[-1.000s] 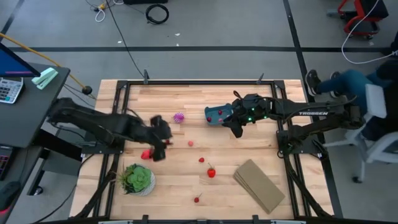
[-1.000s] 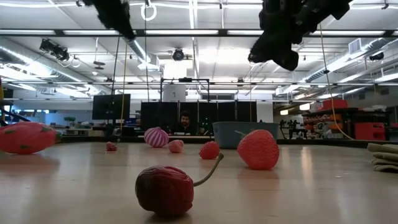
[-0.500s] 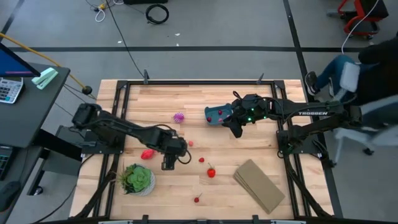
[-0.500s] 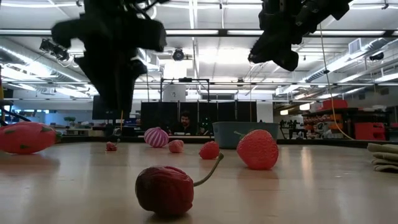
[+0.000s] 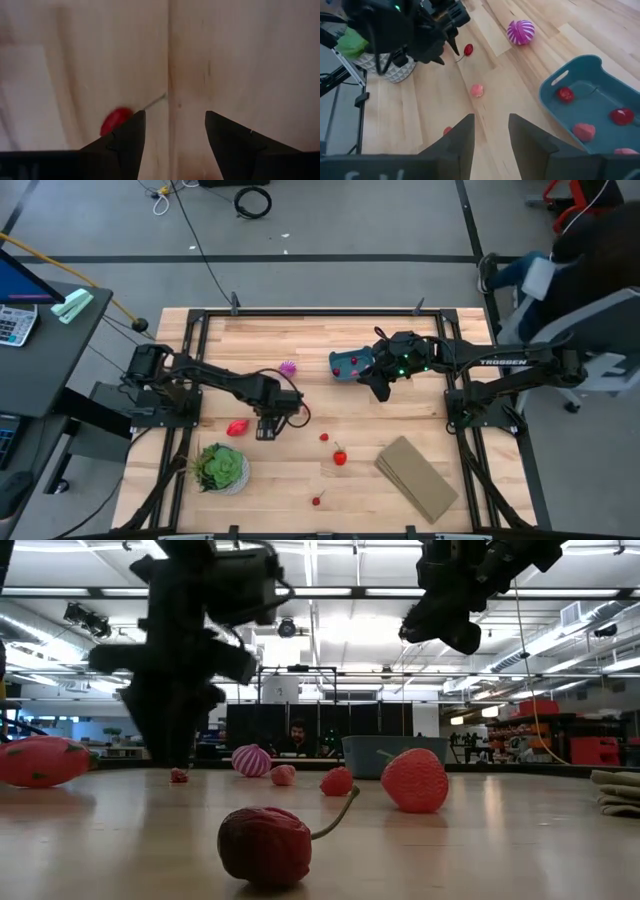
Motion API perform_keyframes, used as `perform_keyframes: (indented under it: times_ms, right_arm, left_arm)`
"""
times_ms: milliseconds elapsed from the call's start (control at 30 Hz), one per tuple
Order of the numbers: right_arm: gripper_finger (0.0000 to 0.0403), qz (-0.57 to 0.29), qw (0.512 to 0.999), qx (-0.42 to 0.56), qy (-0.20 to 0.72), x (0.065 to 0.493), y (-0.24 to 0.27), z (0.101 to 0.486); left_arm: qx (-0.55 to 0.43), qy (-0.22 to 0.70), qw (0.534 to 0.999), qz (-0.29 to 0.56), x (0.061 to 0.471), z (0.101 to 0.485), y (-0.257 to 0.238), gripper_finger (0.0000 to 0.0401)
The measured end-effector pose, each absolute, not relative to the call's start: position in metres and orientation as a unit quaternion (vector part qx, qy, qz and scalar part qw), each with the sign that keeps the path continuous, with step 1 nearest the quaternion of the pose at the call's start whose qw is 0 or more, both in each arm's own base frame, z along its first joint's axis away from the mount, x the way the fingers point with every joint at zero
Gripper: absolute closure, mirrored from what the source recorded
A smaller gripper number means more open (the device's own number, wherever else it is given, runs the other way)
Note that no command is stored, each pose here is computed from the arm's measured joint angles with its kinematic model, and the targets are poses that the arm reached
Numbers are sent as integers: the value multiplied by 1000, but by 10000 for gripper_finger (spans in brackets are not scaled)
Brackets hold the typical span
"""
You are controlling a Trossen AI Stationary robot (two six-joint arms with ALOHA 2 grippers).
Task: Pick and placing Produce into tupperware
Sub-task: Put the top cherry in the bin
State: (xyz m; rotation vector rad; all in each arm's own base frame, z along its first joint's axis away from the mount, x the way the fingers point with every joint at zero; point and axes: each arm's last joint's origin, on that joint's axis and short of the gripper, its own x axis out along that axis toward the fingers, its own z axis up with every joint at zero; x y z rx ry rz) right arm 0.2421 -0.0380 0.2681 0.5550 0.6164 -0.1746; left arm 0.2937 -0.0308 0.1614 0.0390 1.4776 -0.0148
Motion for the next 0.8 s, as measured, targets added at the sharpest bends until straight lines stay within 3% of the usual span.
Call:
perform_keyframes:
  times_ms: [800]
  right_arm:
    - [274, -94, 912, 267, 298, 242, -39, 268]
  left_arm:
    - [42, 643, 764, 14, 296, 152, -23, 214]
